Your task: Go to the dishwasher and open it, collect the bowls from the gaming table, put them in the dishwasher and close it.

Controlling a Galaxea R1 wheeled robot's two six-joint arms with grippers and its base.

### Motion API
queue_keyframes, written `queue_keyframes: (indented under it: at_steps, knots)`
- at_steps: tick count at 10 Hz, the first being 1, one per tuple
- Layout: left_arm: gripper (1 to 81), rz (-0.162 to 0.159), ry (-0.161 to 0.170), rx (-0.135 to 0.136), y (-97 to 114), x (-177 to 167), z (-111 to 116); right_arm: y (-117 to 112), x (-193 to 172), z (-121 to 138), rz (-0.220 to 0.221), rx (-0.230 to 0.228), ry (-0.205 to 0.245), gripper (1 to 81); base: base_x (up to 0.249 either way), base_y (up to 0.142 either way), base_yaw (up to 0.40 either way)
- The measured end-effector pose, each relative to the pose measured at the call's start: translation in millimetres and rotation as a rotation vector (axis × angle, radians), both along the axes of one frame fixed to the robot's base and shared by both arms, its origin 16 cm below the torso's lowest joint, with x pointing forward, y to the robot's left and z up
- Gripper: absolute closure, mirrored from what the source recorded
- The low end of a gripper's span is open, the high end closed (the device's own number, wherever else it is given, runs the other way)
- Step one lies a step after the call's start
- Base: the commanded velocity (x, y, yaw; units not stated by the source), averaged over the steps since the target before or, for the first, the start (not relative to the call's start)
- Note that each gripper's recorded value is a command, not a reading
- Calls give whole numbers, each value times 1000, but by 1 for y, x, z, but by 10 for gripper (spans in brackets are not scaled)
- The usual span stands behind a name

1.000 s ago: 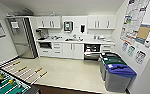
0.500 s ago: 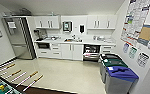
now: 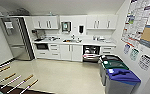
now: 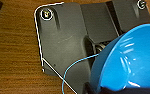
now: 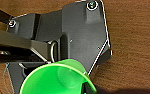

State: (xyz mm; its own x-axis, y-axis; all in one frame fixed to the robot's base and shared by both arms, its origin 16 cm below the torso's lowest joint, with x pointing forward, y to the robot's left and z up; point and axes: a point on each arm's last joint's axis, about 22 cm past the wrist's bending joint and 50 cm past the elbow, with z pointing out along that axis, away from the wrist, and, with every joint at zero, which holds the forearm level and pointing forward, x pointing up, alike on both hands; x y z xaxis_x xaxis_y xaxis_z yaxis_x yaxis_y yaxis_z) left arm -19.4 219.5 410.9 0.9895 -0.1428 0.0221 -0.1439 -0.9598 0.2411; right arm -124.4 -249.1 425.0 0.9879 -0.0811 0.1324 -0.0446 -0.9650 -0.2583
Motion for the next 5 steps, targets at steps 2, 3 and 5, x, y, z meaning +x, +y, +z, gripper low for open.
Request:
queue_keyframes:
  at_steps: [2, 3, 5]
  knots:
    - [811, -1, 5, 0, 0, -3, 0, 1, -1, 0, 0, 1, 2, 811, 140, -72, 0]
    - [811, 0, 3, 0, 0, -2, 0, 1, 0, 0, 0, 1, -1, 811, 141, -71, 0]
    - [811, 0, 2, 0, 0, -2, 0, 1, 0, 0, 0, 1, 0, 811, 140, -71, 0]
